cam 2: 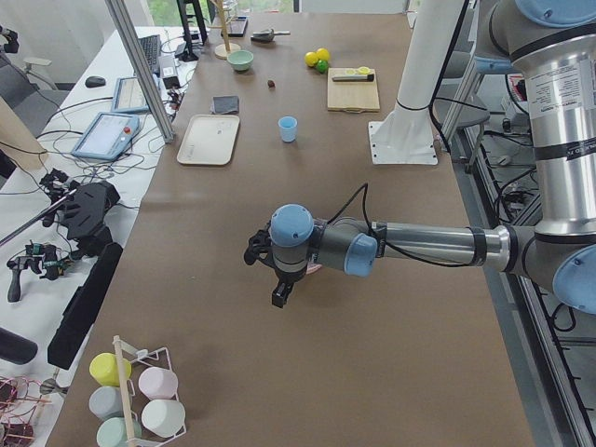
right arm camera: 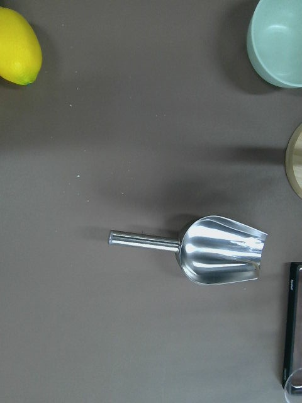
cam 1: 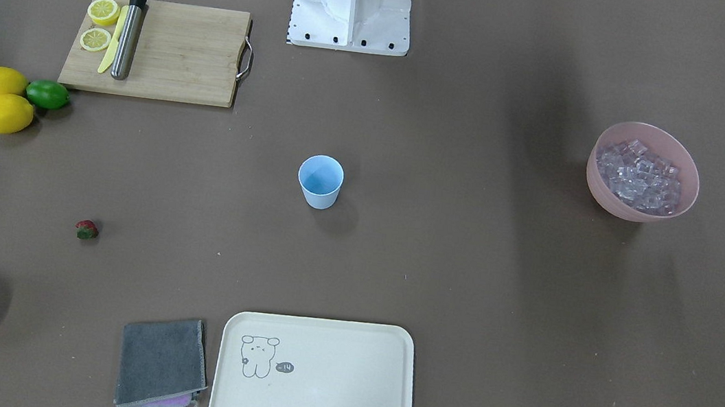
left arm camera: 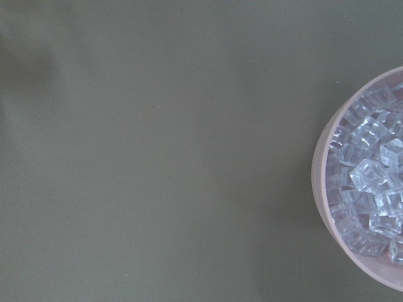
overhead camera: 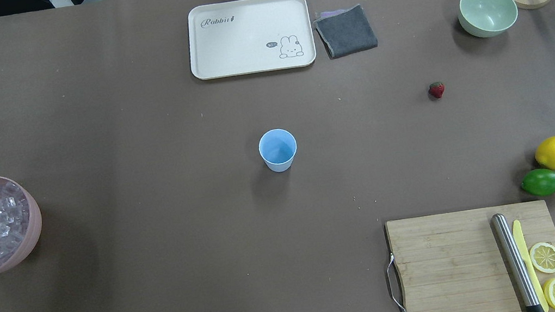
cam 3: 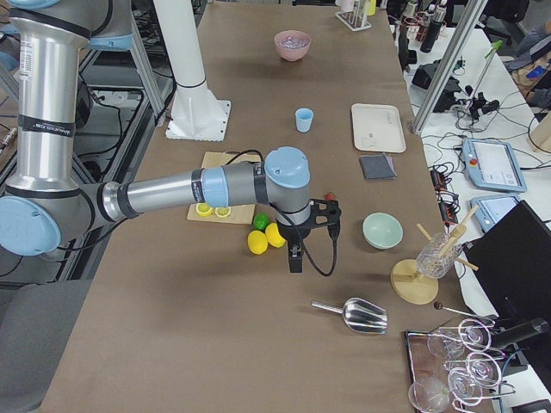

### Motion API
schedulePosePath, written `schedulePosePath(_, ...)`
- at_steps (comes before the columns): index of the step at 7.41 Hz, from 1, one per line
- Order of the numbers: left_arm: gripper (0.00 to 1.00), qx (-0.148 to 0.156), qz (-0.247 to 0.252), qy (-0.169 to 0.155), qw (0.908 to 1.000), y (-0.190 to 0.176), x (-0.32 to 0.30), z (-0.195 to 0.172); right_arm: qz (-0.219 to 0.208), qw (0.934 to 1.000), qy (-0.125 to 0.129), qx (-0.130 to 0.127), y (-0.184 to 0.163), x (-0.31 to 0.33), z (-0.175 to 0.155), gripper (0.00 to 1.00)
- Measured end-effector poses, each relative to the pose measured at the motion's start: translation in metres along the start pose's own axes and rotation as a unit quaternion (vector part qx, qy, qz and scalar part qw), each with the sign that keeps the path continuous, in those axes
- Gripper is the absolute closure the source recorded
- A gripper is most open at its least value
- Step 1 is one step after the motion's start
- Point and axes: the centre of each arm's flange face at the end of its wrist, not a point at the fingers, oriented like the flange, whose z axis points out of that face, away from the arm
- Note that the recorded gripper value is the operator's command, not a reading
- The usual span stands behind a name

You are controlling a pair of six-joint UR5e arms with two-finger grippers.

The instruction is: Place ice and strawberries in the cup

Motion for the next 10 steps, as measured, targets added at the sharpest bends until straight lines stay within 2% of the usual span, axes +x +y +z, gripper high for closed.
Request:
schedulePosePath(1,0.00,0.027,0.018,-0.001,0.9995,-0.009,0.005,-0.008,-0.003,1.0000,0.000,0.003,-0.001,-0.003,-0.003,0.00)
schedulePosePath(3,0.00,0.082,-0.002,-0.004,0.9966,-0.038,0.014,-0.025,-0.006,1.0000,-0.001,0.007,-0.003,-0.005,-0.006,0.00)
schedulePosePath(4,0.00,0.091,-0.017,-0.002,0.9957,-0.043,0.015,-0.027,-0.006,1.0000,-0.001,0.007,-0.003,-0.005,-0.006,0.00)
schedulePosePath(7,0.01,0.086,-0.085,-0.007,0.9926,-0.052,0.027,-0.016,-0.003,0.9999,-0.007,0.007,-0.004,-0.007,-0.006,0.00)
schedulePosePath(10,0.01,0.088,-0.116,-0.057,0.9877,-0.067,0.085,0.025,-0.002,0.9999,-0.012,0.006,-0.003,-0.007,-0.006,0.00)
